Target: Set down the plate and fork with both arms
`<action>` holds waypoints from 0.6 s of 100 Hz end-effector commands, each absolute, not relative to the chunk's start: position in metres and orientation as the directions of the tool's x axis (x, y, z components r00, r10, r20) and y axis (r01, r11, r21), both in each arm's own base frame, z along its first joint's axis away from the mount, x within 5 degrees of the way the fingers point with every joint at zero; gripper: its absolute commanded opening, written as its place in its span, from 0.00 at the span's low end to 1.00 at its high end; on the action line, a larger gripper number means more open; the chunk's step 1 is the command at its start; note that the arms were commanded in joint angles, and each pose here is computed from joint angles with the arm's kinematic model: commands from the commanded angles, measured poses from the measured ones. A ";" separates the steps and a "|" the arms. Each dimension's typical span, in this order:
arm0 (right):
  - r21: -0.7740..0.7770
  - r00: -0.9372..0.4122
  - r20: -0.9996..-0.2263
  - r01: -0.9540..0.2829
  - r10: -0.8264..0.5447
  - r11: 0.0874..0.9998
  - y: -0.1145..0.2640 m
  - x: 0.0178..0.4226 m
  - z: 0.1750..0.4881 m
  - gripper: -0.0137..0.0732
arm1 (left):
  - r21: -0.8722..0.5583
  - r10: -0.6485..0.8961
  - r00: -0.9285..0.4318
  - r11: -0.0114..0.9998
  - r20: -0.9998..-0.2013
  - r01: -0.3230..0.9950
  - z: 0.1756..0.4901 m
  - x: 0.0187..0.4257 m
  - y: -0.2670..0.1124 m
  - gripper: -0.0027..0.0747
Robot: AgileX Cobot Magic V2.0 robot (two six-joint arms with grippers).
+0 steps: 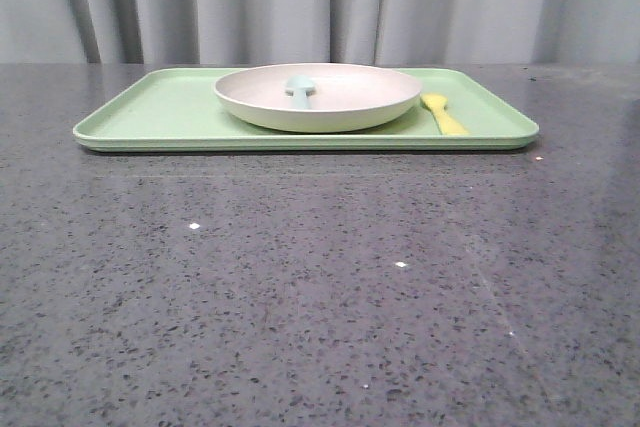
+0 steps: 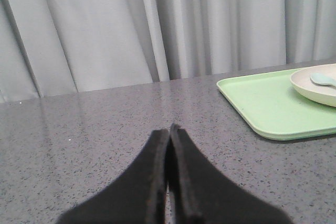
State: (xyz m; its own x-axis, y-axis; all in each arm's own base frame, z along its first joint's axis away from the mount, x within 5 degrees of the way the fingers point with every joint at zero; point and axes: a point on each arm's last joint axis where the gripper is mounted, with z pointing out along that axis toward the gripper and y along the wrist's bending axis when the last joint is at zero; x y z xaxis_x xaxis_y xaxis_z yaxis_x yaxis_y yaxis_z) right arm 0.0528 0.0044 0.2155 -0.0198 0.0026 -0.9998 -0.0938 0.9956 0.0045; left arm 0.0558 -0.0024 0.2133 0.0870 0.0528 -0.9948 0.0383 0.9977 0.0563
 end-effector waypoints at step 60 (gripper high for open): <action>0.048 0.093 -0.994 -0.109 0.058 0.993 0.006 0.054 0.208 0.02 | 0.045 0.036 0.187 0.998 -0.982 0.047 0.218 0.053 -0.003 0.01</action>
State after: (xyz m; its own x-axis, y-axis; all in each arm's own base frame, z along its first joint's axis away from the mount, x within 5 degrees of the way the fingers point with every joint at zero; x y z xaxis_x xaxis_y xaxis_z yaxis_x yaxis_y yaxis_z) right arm 0.0565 0.0059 0.1960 -0.0259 0.0527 -0.9983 -0.1045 0.9930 0.0551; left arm 0.0557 -0.0024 0.2140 0.0945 0.0525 -0.9941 0.0382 0.9977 0.0563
